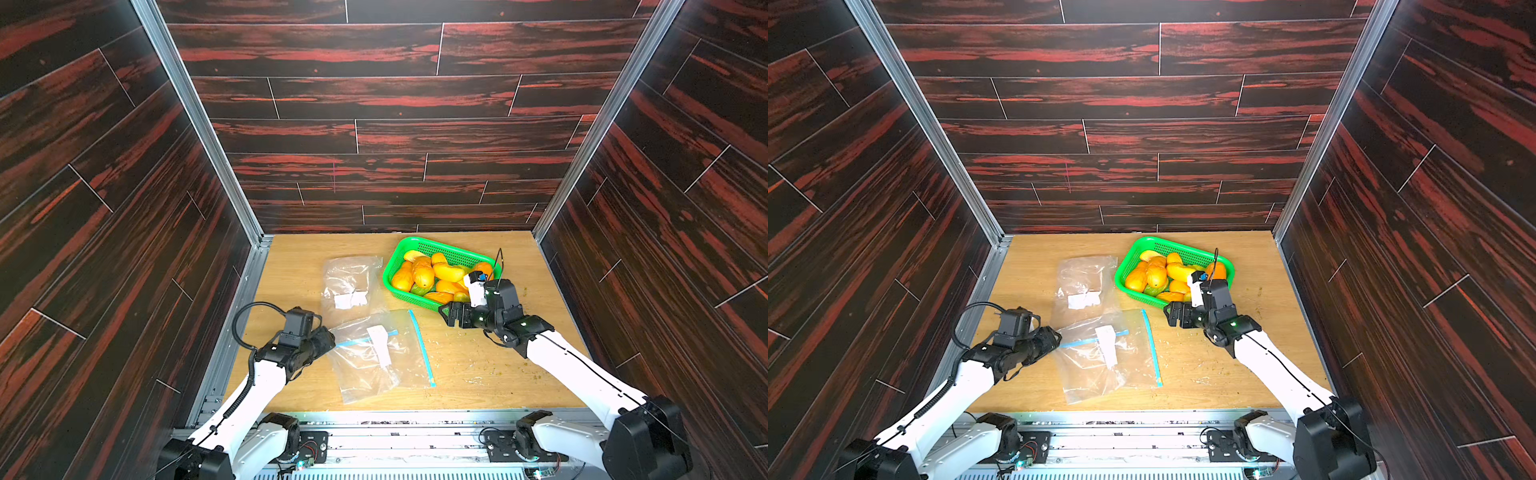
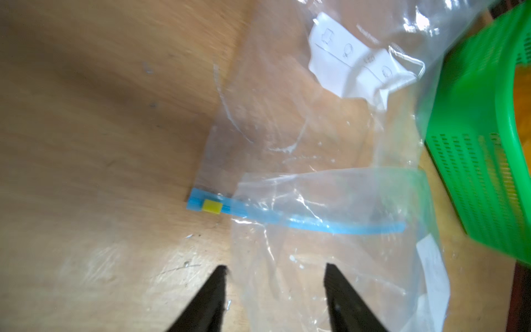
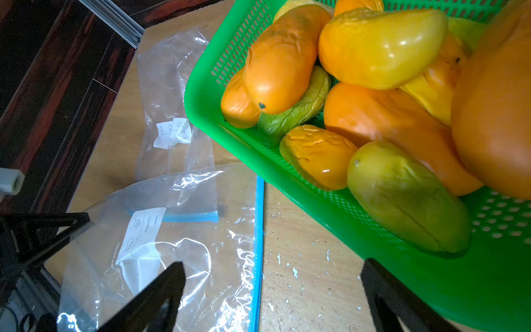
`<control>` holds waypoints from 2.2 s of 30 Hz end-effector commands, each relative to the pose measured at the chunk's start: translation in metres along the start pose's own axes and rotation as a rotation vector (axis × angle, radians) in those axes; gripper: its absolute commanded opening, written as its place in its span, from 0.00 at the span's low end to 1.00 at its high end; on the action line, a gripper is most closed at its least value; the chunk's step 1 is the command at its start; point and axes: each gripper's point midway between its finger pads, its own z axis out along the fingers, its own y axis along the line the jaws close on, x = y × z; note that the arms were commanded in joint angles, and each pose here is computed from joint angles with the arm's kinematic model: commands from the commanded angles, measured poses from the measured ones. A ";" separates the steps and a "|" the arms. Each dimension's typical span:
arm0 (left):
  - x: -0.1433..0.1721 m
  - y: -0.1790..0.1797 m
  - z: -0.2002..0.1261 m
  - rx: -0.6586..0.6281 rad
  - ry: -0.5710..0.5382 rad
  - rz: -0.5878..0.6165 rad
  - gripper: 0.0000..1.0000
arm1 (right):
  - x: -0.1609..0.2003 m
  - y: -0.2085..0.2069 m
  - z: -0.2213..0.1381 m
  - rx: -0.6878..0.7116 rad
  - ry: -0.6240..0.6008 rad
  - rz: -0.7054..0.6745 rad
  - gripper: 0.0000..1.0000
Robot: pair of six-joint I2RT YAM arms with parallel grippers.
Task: Place the mango in a zip-top bag and seal the zipper
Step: Adjust the zipper food storage bag at the center of the board, then open the zipper of the food storage bag at the center of the board.
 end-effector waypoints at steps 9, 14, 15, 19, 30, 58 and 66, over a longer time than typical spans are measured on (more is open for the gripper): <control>-0.019 -0.046 -0.012 0.146 -0.027 0.010 0.00 | -0.026 0.002 0.007 0.041 -0.022 0.020 0.98; -0.057 -0.064 -0.034 0.120 -0.140 0.095 0.00 | -0.047 0.010 0.007 0.029 -0.057 0.026 0.98; -0.065 -0.067 -0.037 0.112 -0.153 0.120 0.00 | -0.051 0.012 0.007 0.020 -0.061 0.028 0.98; -0.094 -0.065 -0.030 0.012 -0.122 0.201 0.00 | -0.058 0.025 0.008 -0.044 -0.070 0.044 0.98; -0.122 -0.035 0.045 -0.098 0.015 0.155 0.00 | 0.014 0.085 0.047 -0.266 0.062 0.028 0.88; -0.115 -0.007 0.073 -0.182 0.063 0.149 0.00 | 0.072 0.074 0.147 -0.275 0.213 0.272 0.75; -0.117 -0.008 0.067 -0.187 0.050 0.152 0.00 | 0.084 0.050 0.150 0.017 0.263 0.181 0.77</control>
